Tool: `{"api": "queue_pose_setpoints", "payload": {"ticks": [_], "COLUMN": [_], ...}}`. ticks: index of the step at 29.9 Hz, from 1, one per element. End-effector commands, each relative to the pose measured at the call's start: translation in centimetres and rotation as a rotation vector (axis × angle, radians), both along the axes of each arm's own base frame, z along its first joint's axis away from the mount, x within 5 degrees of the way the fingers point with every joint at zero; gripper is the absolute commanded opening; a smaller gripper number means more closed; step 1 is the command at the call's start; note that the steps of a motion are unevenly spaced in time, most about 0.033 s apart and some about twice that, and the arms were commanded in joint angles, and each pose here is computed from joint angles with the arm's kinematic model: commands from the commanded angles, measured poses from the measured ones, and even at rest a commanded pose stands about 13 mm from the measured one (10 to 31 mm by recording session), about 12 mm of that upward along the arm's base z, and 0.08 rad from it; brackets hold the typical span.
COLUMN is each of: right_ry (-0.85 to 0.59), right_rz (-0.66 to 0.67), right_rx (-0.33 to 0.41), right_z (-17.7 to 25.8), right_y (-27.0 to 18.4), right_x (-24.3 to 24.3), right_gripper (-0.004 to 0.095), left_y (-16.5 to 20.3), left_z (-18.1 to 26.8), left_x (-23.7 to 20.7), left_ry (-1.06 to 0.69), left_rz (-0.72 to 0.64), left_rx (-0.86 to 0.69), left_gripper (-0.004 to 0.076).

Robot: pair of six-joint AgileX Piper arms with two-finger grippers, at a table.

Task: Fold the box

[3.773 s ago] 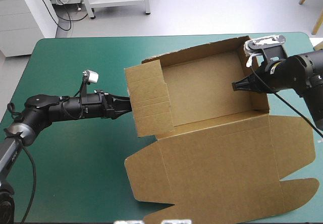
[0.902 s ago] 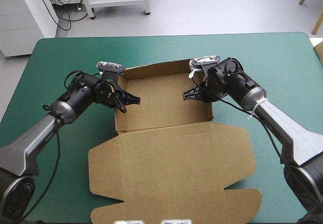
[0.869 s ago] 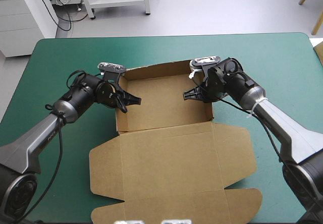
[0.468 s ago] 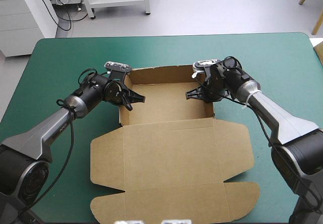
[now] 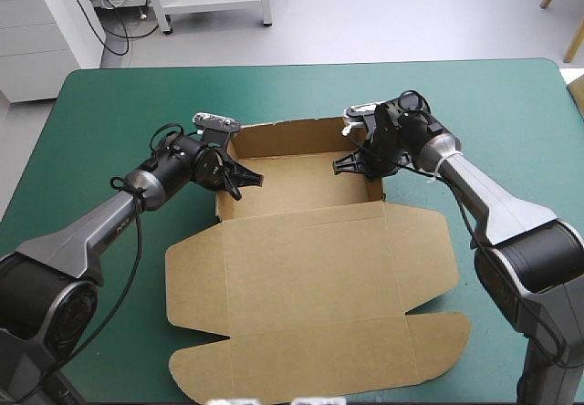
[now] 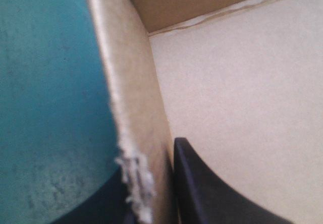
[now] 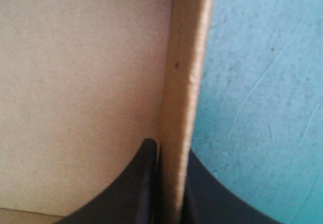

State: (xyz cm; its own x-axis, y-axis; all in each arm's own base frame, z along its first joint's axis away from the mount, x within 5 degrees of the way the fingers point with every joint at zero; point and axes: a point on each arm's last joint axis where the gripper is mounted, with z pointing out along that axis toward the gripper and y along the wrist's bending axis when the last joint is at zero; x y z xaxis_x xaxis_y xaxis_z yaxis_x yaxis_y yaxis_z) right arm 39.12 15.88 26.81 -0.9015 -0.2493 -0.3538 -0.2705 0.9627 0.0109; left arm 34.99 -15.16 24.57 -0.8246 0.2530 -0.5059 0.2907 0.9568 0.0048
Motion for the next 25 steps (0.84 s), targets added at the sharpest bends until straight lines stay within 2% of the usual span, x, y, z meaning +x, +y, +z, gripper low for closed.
{"api": "queue_pose_setpoints", "payload": {"ticks": [1, 3, 5, 12, 25], "right_ry": [-0.154, -0.163, -0.173, -0.156, -0.287], "right_rz": [0.033, 0.031, 0.026, 0.019, 0.029], "right_rx": [0.012, 0.015, 0.021, 0.012, 0.141], "right_z": [4.2, 5.0, 5.9, 8.1, 14.7], "right_y": [-0.5, -0.5, -0.5, -0.9, -1.8], "right_x": [0.5, 0.5, 0.5, -0.3, -4.6], "right_gripper": [0.0245, 0.0377, 0.0454, 0.0462, 0.0461], "left_y": [-0.4, -0.3, -0.2, 0.4, 2.6], "left_z": [1.5, 2.2, 3.3, 7.4, 15.7], "left_x": [-0.4, -0.6, -0.7, -1.9, -6.6], "left_ry": [-0.066, -0.081, -0.106, -0.148, -0.13], "left_rz": [-0.068, -0.067, -0.066, -0.054, -0.024], "left_rx": [0.01, 0.004, -0.007, -0.024, -0.04], "left_gripper": [0.0229, 0.0314, 0.0363, 0.0373, 0.0372]}}
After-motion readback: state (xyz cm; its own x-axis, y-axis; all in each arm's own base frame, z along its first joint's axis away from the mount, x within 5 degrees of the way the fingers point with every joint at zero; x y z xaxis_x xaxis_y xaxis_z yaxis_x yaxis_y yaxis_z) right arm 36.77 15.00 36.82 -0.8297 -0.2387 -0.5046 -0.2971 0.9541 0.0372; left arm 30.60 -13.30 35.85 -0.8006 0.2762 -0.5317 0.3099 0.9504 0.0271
